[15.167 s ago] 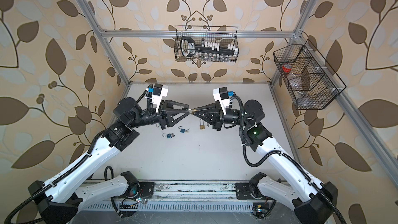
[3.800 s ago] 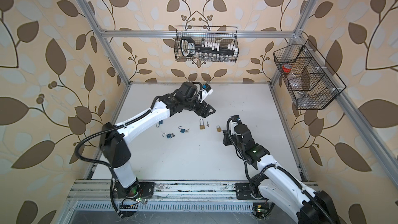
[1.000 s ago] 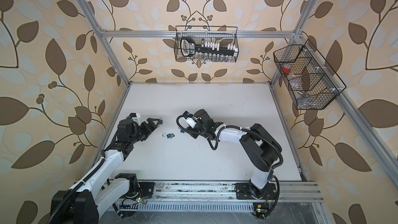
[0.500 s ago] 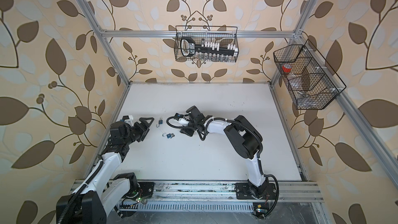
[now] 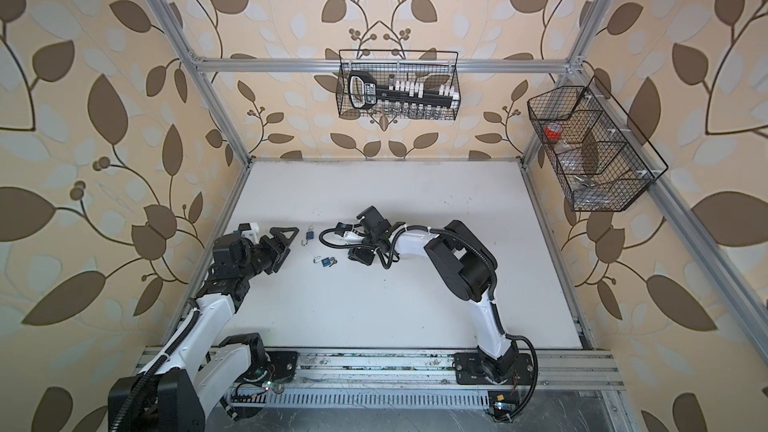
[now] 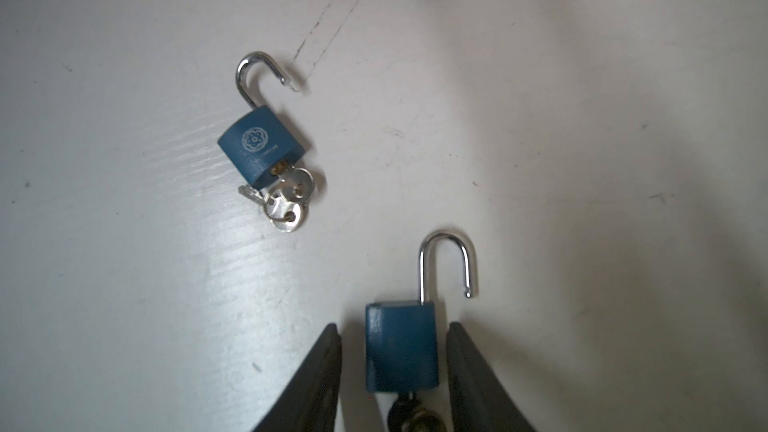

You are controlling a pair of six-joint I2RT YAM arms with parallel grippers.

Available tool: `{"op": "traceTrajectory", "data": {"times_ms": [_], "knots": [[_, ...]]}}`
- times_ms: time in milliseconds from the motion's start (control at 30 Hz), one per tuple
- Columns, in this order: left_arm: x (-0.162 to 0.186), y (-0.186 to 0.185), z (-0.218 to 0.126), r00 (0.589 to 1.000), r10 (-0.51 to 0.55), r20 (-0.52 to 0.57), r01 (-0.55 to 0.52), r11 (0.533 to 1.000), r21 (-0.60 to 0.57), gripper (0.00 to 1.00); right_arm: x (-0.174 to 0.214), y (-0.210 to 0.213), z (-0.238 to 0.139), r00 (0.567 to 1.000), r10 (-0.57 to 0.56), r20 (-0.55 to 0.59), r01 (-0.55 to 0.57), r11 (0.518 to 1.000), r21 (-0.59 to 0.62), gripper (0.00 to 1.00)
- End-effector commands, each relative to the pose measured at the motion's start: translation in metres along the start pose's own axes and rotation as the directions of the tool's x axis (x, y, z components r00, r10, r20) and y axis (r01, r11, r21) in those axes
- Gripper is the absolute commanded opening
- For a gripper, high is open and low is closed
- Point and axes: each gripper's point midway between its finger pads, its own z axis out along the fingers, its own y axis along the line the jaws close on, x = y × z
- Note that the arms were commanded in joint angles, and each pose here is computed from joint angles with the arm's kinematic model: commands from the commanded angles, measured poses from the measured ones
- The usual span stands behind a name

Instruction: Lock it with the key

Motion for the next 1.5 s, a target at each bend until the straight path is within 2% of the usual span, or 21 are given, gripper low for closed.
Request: {"op": "traceTrajectory", "data": {"times_ms": [0,167,300,500,633,733,933,1033,1133,1200,1300,1367,1467], "knots": [[-0.005,-0.011,-0.005,0.999,0.04,0.011,-0.041,0.999,0.032,0.9,0.012,0.005,0.011,0.999,-0.006,-0.041,0.004,0.999,-0.032,0.42],[-0.005,-0.011,-0.005,0.998,0.068,0.011,-0.068,0.997,0.029,0.9,0.017,0.004,0.013,0.998,-0.001,-0.058,-0.001,1.0,-0.028,0.37],[-0.005,-0.012,-0.005,0.997,0.076,0.007,-0.076,0.996,0.035,0.9,0.019,0.005,0.013,0.998,0.003,-0.062,-0.005,1.0,-0.031,0.3],[-0.003,-0.03,-0.007,0.988,0.147,-0.042,-0.144,0.987,0.064,0.93,0.009,0.004,0.005,0.999,0.036,-0.028,-0.037,0.999,-0.021,0.18],[-0.011,-0.059,-0.011,0.972,0.231,-0.048,-0.225,0.969,0.102,0.95,-0.02,0.006,-0.025,0.992,0.105,0.071,-0.103,0.994,-0.032,0.08],[-0.015,-0.091,-0.016,0.94,0.341,-0.034,-0.333,0.933,0.136,0.99,-0.042,0.006,-0.063,0.977,0.135,0.167,-0.137,0.991,0.001,0.0],[0.002,-0.157,-0.015,0.829,0.56,-0.006,-0.54,0.803,0.253,0.99,-0.061,-0.001,-0.14,0.921,0.235,0.312,-0.273,0.958,0.086,0.0],[0.019,-0.183,-0.006,0.77,0.637,-0.023,-0.6,0.736,0.313,0.99,-0.063,-0.005,-0.171,0.896,0.254,0.365,-0.323,0.936,0.141,0.0],[0.037,-0.207,0.003,0.702,0.711,-0.047,-0.647,0.663,0.377,0.99,-0.066,0.002,-0.201,0.876,0.255,0.409,-0.338,0.93,0.145,0.0],[0.049,-0.223,0.003,0.662,0.749,-0.041,-0.662,0.609,0.437,0.99,-0.065,0.0,-0.222,0.848,0.276,0.452,-0.369,0.92,0.13,0.0],[0.061,-0.25,-0.006,0.601,0.799,0.025,-0.679,0.495,0.542,0.99,-0.065,0.001,-0.253,0.793,0.348,0.5,-0.398,0.917,-0.006,0.0],[0.072,-0.265,-0.016,0.542,0.836,0.086,-0.692,0.386,0.61,0.99,-0.065,0.004,-0.274,0.761,0.377,0.528,-0.388,0.917,-0.095,0.0],[0.082,-0.278,-0.025,0.465,0.871,0.16,-0.712,0.26,0.652,0.99,-0.07,0.018,-0.294,0.751,0.36,0.554,-0.319,0.932,-0.173,0.0]]}}
